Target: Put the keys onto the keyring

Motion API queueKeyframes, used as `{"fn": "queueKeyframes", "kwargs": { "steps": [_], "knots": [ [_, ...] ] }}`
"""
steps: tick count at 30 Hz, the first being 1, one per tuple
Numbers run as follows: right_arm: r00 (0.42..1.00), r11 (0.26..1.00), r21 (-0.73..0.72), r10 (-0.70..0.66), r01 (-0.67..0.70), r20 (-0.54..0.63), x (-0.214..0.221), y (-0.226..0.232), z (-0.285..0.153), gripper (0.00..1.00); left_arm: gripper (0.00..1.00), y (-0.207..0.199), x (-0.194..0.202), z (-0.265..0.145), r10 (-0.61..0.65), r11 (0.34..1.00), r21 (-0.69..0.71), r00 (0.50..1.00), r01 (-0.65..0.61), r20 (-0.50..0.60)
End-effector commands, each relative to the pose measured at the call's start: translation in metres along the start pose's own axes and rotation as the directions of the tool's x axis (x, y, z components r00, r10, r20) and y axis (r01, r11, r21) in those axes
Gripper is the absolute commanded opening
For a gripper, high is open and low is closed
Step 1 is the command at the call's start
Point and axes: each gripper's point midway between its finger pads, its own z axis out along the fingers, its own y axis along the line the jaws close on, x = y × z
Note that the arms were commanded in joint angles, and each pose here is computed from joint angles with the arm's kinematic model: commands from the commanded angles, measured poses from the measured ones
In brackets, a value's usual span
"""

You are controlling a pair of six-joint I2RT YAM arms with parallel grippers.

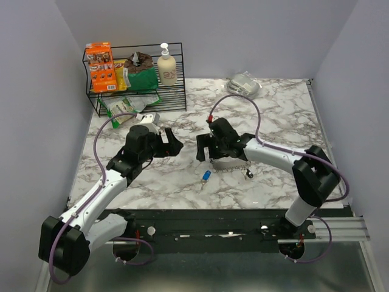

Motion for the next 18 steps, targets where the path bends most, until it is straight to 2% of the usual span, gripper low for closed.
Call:
{"fn": "queueKeyframes", "kwargs": {
  "steps": [1,4,12,18],
  "knots": [
    [0.985,0.999,-0.029,0.037,-0.033,0.167,-0.038,0.003,-0.042,1.0,0.99,-0.014,0.012,0.006,-0.01,0.995,0.103,0.998,0.015,-0.054],
    [0.976,0.995,-0.01,0.095,-0.095,0.198,-0.041,-0.021,-0.056,1.0,0.99,-0.015,0.021,0.012,-0.027,0.992,0.117,0.996,0.037,-0.089],
    [0.95,0.959,0.097,0.246,-0.268,0.194,-0.013,-0.113,-0.068,1.0,0.99,-0.021,0.042,0.029,-0.097,0.978,0.166,0.981,0.125,-0.166],
    [0.933,0.929,0.13,0.327,-0.347,0.148,0.012,-0.145,-0.064,1.0,0.99,-0.034,0.065,0.044,-0.119,0.965,0.197,0.96,0.171,-0.252]
  ]
}}
